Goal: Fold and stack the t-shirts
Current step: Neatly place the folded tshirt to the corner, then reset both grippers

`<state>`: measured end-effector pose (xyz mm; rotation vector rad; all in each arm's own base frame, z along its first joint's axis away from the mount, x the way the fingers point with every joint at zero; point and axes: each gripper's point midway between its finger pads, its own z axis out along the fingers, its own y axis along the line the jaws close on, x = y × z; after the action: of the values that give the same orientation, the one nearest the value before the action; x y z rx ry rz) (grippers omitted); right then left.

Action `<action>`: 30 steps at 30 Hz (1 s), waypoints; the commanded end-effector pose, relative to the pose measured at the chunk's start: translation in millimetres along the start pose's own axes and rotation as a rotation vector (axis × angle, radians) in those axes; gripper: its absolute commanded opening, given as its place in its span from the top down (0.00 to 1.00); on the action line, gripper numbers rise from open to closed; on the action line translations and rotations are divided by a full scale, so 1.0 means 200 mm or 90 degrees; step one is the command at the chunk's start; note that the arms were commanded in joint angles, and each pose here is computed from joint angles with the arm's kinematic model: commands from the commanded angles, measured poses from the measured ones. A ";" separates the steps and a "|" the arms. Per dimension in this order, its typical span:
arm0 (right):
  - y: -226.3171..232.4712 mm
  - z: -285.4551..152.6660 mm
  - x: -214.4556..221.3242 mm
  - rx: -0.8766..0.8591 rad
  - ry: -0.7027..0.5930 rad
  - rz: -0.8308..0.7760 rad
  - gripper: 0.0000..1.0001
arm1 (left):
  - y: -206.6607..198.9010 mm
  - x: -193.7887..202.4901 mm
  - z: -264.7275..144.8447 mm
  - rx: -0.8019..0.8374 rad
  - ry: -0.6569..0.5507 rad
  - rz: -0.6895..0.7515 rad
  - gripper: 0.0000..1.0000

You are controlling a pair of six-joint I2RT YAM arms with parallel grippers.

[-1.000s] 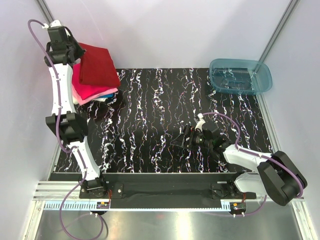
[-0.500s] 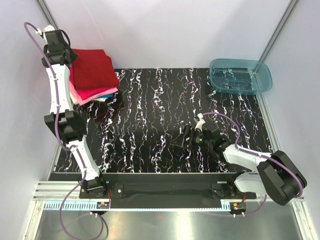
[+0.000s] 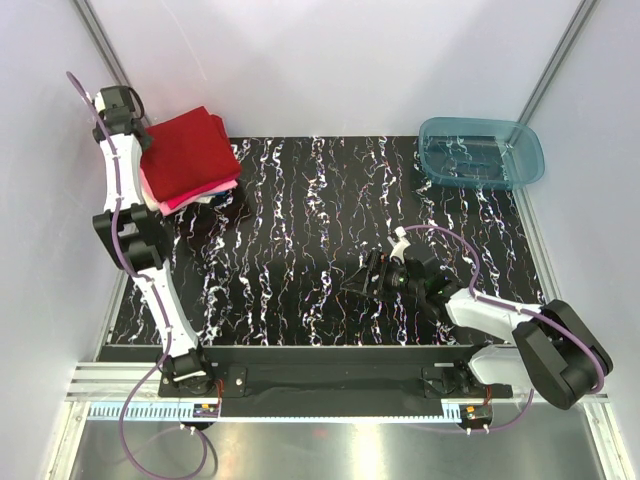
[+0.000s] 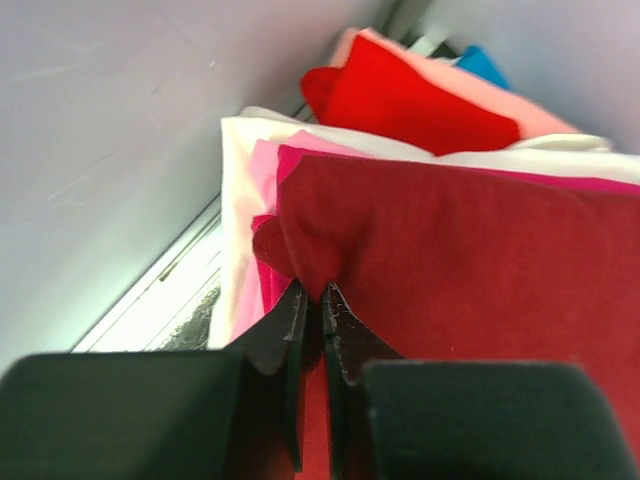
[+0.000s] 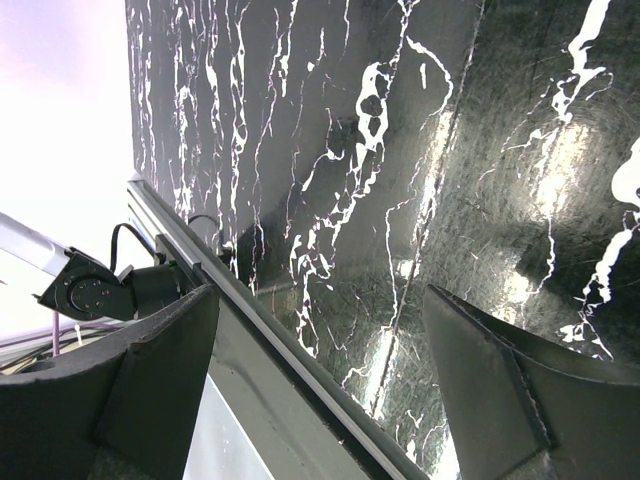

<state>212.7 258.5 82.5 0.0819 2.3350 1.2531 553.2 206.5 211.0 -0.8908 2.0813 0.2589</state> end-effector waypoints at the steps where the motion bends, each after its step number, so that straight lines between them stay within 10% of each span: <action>1: 0.06 0.01 -0.06 -0.029 -0.016 -0.007 0.10 | 0.08 -0.05 0.03 -0.035 -0.023 0.005 0.88; 9: 0.06 0.01 -0.06 -0.029 -0.015 -0.006 0.10 | 0.08 -0.11 -0.03 -0.009 -0.029 -0.020 0.55; 15: 0.06 0.01 -0.06 -0.029 -0.016 -0.006 0.10 | 0.07 -0.17 -0.17 0.011 -0.047 -0.045 0.01; 30: 0.05 0.01 -0.06 -0.023 -0.015 -0.005 0.10 | 0.10 -0.06 -0.47 0.038 -0.013 -0.129 0.01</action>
<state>214.1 258.0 80.1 0.0968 2.3415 1.2516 495.4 193.7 248.6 -1.0386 2.0301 0.1779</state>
